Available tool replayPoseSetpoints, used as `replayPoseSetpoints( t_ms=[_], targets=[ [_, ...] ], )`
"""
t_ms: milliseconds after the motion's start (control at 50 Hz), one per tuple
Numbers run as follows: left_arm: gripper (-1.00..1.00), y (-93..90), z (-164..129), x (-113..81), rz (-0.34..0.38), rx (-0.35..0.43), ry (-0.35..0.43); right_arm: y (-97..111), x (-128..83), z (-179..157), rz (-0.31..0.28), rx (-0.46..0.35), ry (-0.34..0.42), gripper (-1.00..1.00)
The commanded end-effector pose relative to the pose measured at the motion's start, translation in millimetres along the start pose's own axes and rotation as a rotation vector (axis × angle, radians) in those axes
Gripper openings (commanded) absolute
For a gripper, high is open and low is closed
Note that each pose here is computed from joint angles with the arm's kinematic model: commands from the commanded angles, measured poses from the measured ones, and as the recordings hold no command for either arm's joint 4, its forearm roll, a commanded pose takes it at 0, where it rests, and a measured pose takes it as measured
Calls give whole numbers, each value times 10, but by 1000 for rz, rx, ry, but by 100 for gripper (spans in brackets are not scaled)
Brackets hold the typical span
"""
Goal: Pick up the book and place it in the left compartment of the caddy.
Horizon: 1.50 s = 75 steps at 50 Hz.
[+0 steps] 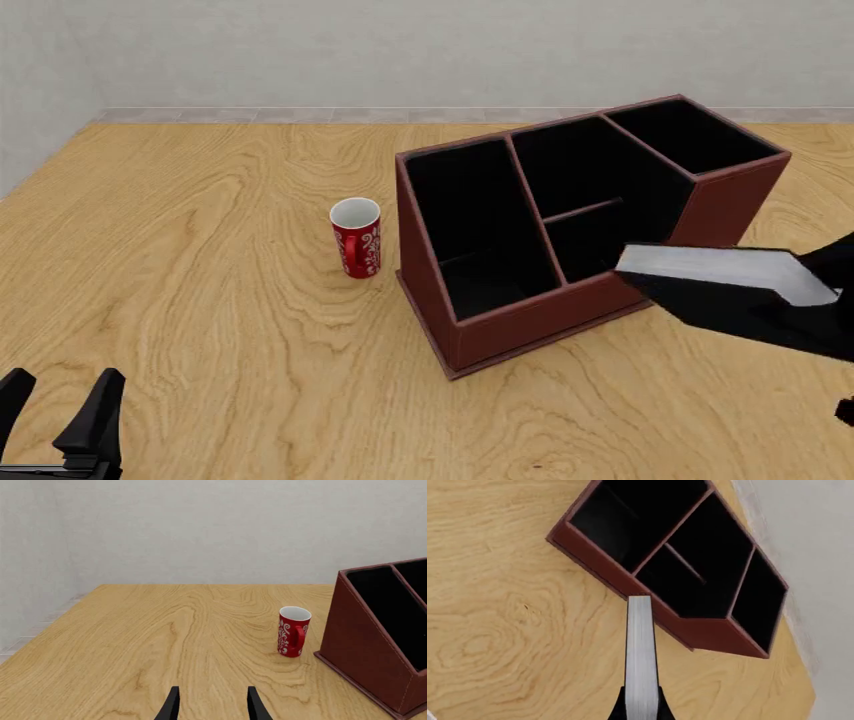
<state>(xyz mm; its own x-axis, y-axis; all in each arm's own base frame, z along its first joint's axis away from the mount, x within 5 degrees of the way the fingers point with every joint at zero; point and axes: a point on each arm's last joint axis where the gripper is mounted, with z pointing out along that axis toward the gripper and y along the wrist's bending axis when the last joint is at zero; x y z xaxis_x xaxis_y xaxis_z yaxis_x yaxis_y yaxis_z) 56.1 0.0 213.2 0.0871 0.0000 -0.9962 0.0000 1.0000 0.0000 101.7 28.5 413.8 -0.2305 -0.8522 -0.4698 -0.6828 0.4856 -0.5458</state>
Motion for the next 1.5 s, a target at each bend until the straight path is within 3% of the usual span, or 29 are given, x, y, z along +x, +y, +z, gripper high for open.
replayPoseSetpoints(
  t_ms=[20, 40, 80, 140, 220, 480, 780, 920, 1120, 1260, 1500],
  targets=[
    [100, 0, 0, 0, 0, 0, 0, -101, -273, -17, 132, -46, -72, -100],
    [100, 0, 0, 0, 0, 0, 0, -120, -225, 17, 127, -32, -43, -100],
    [100, 0, 0, 0, 0, 0, 0, -127, -375, -4, 166, -69, -91, -100],
    [100, 0, 0, 0, 0, 0, 0, -156, -430, 14, 184, -77, -95, -100],
    [100, 0, 0, 0, 0, 0, 0, -191, -593, 12, 258, -109, -125, -100],
    [100, 0, 0, 0, 0, 0, 0, -253, -1036, 44, 363, -191, -186, -100],
    [100, 0, 0, 0, 0, 0, 0, -309, -1250, 252, 380, -215, -156, -100],
    [100, 0, 0, 0, 0, 0, 0, -323, -1265, 360, 355, -215, -129, -100],
    [100, 0, 0, 0, 0, 0, 0, -424, -1328, 458, 413, -201, -110, -100],
    [100, 0, 0, 0, 0, 0, 0, -476, -1281, 611, 388, -191, -64, -100],
    [100, 0, 0, 0, 0, 0, 0, -531, -1333, 738, 404, -190, -42, -100]
  ],
)
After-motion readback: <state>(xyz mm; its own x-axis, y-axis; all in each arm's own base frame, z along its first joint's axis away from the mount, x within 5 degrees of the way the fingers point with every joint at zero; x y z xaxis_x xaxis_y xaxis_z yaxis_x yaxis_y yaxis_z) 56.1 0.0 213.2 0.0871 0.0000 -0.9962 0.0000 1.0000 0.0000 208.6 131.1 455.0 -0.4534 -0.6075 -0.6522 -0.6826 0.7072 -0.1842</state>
